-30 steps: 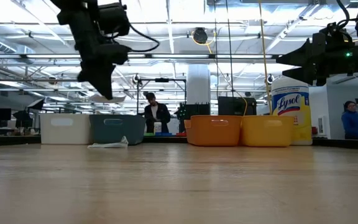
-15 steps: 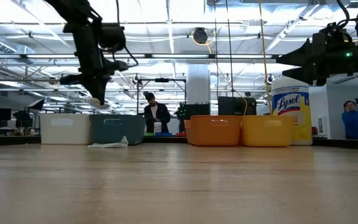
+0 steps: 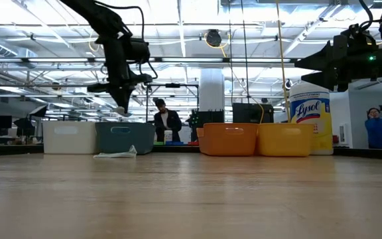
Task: Pick & Place First Aid Supplies
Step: Put the bandage pack into the blue bin
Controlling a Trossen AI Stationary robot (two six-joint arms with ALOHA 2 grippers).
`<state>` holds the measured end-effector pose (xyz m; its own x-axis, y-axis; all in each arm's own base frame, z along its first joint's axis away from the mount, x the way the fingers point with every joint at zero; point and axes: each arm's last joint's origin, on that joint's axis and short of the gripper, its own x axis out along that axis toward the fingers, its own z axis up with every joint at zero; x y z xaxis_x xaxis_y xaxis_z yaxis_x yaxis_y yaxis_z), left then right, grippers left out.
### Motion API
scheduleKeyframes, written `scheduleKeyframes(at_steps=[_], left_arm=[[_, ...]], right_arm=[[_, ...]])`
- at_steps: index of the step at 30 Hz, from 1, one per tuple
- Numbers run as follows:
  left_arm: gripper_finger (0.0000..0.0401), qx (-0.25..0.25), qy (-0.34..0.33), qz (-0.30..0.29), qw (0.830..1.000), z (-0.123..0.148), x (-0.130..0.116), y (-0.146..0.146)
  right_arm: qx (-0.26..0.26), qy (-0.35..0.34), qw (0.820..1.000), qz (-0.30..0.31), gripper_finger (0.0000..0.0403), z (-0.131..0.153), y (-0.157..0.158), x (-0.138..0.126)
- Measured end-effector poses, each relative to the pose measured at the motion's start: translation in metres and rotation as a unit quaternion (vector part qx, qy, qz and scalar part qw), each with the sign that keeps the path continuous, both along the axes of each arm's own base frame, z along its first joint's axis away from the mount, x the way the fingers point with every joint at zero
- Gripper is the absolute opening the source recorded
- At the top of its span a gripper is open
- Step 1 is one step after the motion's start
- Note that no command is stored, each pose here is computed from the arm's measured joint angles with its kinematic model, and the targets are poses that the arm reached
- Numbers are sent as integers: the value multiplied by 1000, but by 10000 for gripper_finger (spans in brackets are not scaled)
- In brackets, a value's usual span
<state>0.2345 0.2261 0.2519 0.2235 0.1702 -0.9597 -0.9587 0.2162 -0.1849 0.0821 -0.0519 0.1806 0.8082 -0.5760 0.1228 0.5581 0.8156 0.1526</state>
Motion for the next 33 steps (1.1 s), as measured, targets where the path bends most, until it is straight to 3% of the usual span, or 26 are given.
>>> scheduleKeyframes(at_steps=[4,17,22,27,33], left_arm=[[0,6,2,3,1000,1,5,10],[0,-45,44,13,998,-55,32,19],[9,-46,45,14,998,-61,36,18],[61,-37,52,11,998,-61,36,19],[174,-36,52,13,998,-59,34,18]], right_arm=[[0,0,1000,0,392,0,0,0],[0,0,1000,0,392,0,0,0],[0,0,1000,0,392,0,0,0],[0,0,1000,0,392,0,0,0],[0,0,1000,0,392,0,0,0]])
